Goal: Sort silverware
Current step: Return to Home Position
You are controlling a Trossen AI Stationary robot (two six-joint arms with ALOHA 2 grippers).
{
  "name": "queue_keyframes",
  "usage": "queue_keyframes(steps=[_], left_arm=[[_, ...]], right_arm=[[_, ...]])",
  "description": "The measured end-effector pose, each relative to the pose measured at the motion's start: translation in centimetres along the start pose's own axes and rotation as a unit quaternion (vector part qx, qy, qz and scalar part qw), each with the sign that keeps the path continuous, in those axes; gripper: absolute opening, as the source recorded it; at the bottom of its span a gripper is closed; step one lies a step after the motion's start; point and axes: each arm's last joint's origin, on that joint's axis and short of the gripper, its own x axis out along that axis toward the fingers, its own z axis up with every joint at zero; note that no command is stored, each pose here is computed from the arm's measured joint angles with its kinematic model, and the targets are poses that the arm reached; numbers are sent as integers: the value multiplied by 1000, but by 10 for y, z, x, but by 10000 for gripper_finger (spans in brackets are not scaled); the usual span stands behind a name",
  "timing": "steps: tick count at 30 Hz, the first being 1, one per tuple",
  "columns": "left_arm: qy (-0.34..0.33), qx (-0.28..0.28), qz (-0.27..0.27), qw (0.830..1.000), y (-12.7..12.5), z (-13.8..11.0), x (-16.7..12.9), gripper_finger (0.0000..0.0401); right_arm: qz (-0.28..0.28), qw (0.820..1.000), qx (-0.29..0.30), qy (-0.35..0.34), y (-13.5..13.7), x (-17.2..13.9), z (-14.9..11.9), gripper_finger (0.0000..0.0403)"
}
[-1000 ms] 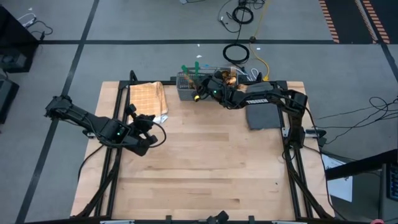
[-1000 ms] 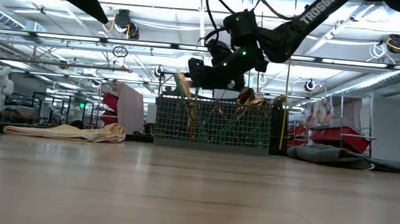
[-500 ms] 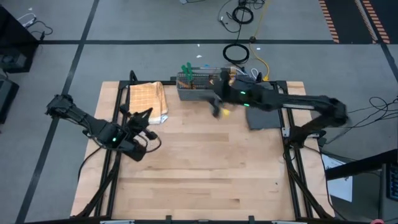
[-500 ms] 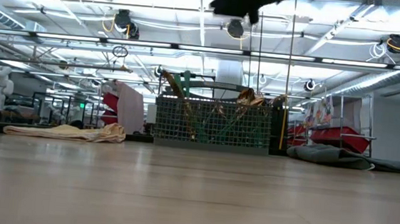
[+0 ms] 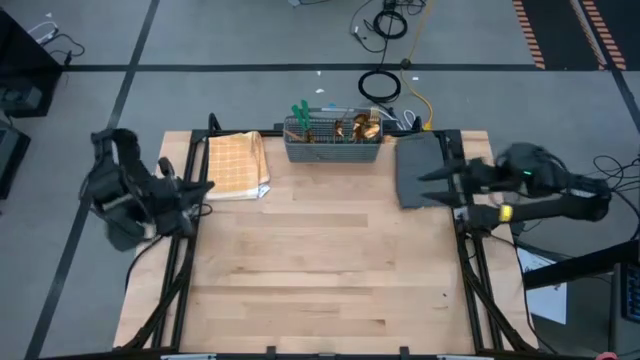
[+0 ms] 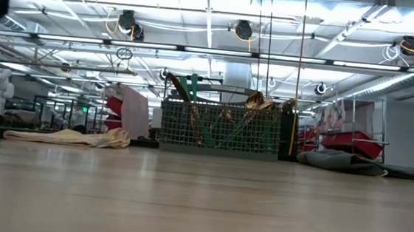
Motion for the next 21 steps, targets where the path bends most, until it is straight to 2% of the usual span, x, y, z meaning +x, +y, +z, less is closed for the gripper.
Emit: queue_keyframes(steps=[4,9,11,15,17,21], left_arm=[[3,-7,-109,994,8,7,-11,8],[-39,60,-223,972,-6,13,-22,8],[-67,76,-276,956,-14,12,-26,8],[-137,82,-391,907,-19,7,-31,8],[-165,74,-422,889,-18,-1,-31,8],[-184,59,-420,887,-18,-24,-28,8]], right_arm=[[-19,996,2,-89,4,-33,-33,160],[-16,984,21,-178,7,-47,-76,160],[-19,978,28,-206,7,-47,-91,160],[-20,967,35,-251,7,-40,-116,160],[-19,966,41,-255,6,-31,-127,160],[-13,966,63,-250,5,-19,-143,160]])
